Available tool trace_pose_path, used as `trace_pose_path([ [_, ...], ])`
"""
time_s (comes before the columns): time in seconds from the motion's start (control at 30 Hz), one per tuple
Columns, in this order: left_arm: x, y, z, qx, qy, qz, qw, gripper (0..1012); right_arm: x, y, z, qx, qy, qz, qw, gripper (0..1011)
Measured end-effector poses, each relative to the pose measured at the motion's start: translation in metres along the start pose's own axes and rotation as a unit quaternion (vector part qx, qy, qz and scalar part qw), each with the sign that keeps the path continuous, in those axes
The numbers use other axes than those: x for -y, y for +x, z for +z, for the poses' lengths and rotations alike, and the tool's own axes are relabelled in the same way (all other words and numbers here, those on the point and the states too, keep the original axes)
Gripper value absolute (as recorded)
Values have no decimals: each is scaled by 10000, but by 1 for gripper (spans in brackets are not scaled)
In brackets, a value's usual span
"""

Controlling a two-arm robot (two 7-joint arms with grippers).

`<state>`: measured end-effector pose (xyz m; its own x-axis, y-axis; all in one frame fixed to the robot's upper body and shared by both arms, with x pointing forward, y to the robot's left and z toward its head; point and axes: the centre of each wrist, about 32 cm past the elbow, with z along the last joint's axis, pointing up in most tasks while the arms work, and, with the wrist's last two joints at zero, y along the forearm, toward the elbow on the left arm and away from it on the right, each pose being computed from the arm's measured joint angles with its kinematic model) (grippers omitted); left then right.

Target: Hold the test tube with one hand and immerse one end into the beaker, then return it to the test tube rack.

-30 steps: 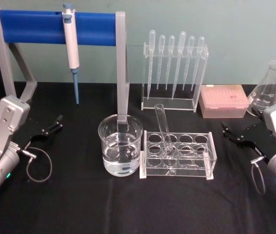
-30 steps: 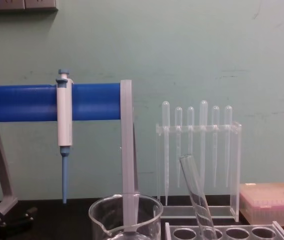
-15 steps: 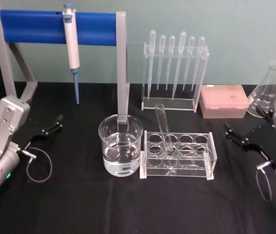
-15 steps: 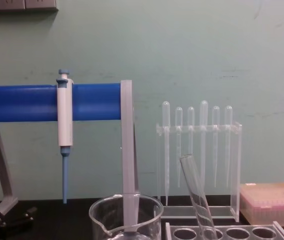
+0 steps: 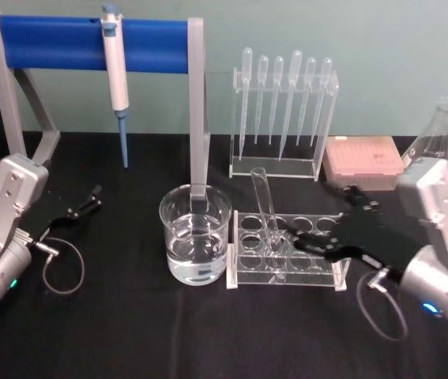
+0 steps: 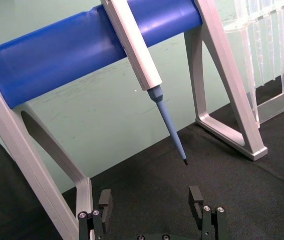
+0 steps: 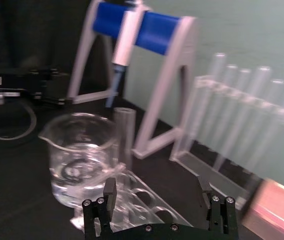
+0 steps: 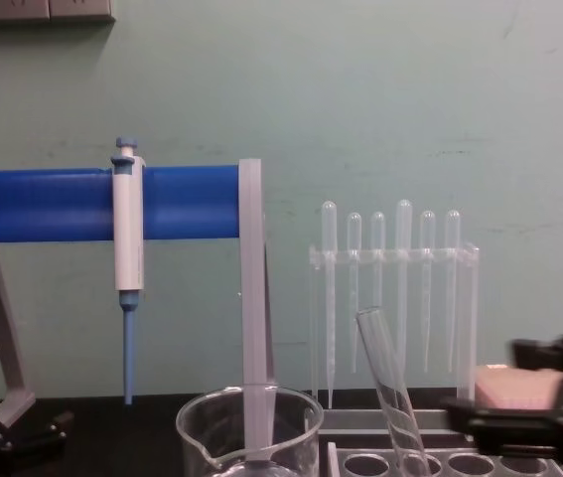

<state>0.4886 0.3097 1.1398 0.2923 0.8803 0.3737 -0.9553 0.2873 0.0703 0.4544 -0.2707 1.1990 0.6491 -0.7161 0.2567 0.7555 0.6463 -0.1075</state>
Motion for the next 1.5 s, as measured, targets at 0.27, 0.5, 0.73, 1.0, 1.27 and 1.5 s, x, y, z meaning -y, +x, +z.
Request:
trace_pose_path([
  [0.27,0,0,0,0,0,0,10000,1000,-409,81,75,-168,-152,638,9977,1002],
  [0.5,0,0,0,0,0,0,10000,1000,-588,108,150,-286,-163,909,9953,1002],
  [0.73,0,0,0,0,0,0,10000,1000,-632,90,195,-174,-236,998,9946,984],
  [1.0,0,0,0,0,0,0,10000,1000,-613,70,236,-85,-235,897,9957,788],
  [1.27,0,0,0,0,0,0,10000,1000,-566,62,240,-145,-170,767,9968,556],
  [1.5,0,0,0,0,0,0,10000,1000,-537,62,204,-341,-89,698,9969,311],
])
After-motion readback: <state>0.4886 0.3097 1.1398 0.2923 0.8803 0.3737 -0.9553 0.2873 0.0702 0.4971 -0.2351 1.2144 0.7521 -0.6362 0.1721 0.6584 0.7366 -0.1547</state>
